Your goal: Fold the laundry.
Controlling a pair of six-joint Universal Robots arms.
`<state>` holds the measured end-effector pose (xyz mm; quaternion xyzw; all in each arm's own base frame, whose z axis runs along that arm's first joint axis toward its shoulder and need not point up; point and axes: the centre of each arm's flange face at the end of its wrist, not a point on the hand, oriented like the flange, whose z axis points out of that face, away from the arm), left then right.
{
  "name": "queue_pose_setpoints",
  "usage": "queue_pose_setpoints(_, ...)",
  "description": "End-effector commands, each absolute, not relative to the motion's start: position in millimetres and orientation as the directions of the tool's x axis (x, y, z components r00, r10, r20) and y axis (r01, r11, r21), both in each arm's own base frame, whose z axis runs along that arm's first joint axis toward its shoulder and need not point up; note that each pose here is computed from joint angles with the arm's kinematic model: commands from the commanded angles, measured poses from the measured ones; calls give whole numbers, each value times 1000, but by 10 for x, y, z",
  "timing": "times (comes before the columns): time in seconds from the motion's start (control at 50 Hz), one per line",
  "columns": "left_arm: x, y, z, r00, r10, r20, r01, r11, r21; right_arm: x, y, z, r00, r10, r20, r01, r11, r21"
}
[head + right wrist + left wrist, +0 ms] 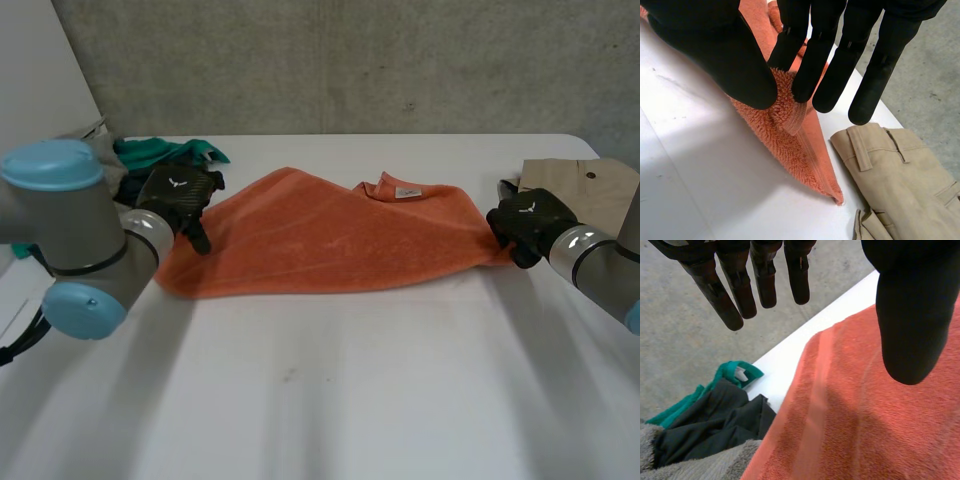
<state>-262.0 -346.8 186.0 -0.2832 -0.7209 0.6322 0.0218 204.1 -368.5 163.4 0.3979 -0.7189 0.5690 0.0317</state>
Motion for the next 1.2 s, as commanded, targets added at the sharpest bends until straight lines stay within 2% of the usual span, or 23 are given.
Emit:
queue_pose_setpoints(0.02,-2500,-3269,1975,-772,529,-351,460,84,-884,2005,-3697,1633,-694,-523,494,-605,53,-794)
queue_pose_setpoints(0.18,-2142,-3344,1918,-686,559,-466,588,49,-808,1998,-3698,1599,-692,-526,494,-609,60,-791)
queue_pose_setpoints(0.3,-2060,-3423,1725,-626,600,-499,646,39,-763,2013,-3676,1581,-690,-532,491,-610,62,-790)
queue_pose_setpoints(0.36,-2064,-3466,1620,-615,611,-499,658,48,-752,2017,-3667,1568,-689,-533,491,-611,63,-789)
queue_pose_setpoints(0.86,-2160,-3637,1290,-593,610,-525,695,58,-717,2060,-3617,1523,-676,-550,491,-619,62,-783)
queue_pose_setpoints(1.1,-2276,-3603,1209,-568,634,-525,706,47,-707,2046,-3626,1517,-678,-546,492,-620,65,-782)
queue_pose_setpoints(1.2,-2301,-3606,1271,-575,620,-534,712,58,-700,2013,-3648,1538,-689,-529,495,-619,73,-782)
